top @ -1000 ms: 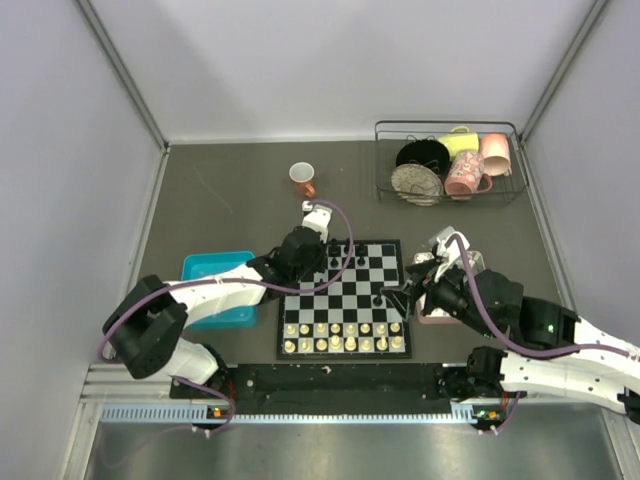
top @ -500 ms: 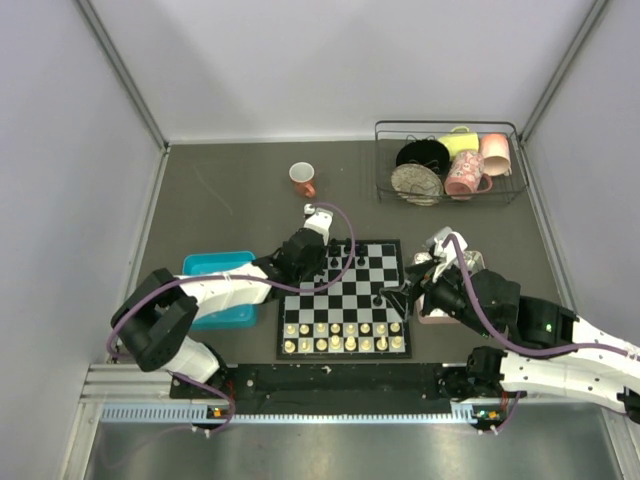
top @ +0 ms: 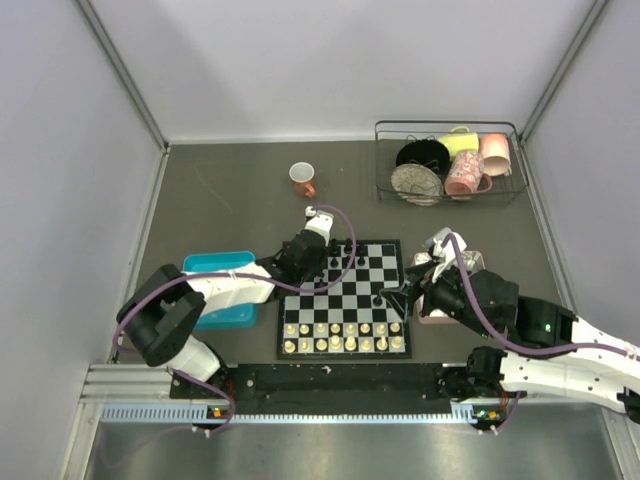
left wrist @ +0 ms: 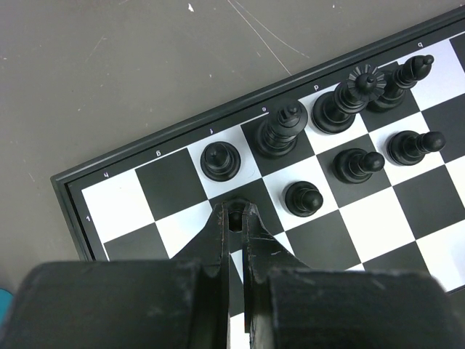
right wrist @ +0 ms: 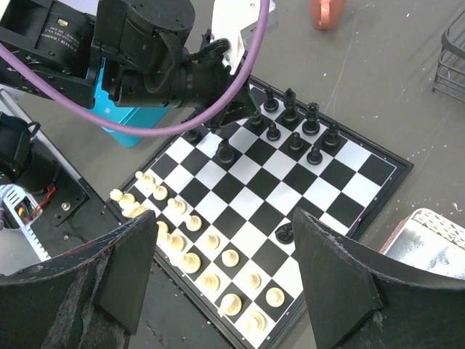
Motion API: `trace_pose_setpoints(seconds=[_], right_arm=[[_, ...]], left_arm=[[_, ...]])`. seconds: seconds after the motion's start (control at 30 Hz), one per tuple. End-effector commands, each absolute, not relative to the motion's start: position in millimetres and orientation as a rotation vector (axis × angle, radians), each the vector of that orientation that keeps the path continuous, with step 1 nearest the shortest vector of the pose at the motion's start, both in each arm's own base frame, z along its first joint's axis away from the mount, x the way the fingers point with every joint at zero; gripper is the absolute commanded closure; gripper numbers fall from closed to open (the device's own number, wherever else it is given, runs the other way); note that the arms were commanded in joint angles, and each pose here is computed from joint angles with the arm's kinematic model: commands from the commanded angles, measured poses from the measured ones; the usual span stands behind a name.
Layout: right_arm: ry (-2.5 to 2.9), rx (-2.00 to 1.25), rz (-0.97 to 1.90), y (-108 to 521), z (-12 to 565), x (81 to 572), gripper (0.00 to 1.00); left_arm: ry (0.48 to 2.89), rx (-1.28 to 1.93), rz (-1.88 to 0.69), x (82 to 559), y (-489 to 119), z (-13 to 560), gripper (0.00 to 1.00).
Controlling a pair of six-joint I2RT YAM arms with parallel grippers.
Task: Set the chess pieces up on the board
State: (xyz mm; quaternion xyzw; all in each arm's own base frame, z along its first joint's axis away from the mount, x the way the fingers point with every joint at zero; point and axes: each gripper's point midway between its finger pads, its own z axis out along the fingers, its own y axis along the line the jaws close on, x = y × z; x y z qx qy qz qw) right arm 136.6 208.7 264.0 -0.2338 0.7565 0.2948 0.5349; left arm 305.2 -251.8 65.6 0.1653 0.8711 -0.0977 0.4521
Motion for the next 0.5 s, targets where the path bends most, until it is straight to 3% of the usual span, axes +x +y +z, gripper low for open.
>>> trace_pose_setpoints(seconds=[0.0,0.47], right_arm=[[1.792,-0.544,0.707,210.1,267.7,137.0,0.26],[1.799,-0.541,0.702,209.8,264.8,137.3,0.25]], left_arm=[[2.133,0.387,-0.258,308.7,-256.5,69.5,1.00],[2.138,0.408,-0.309,303.5,-263.3,69.7,1.00]])
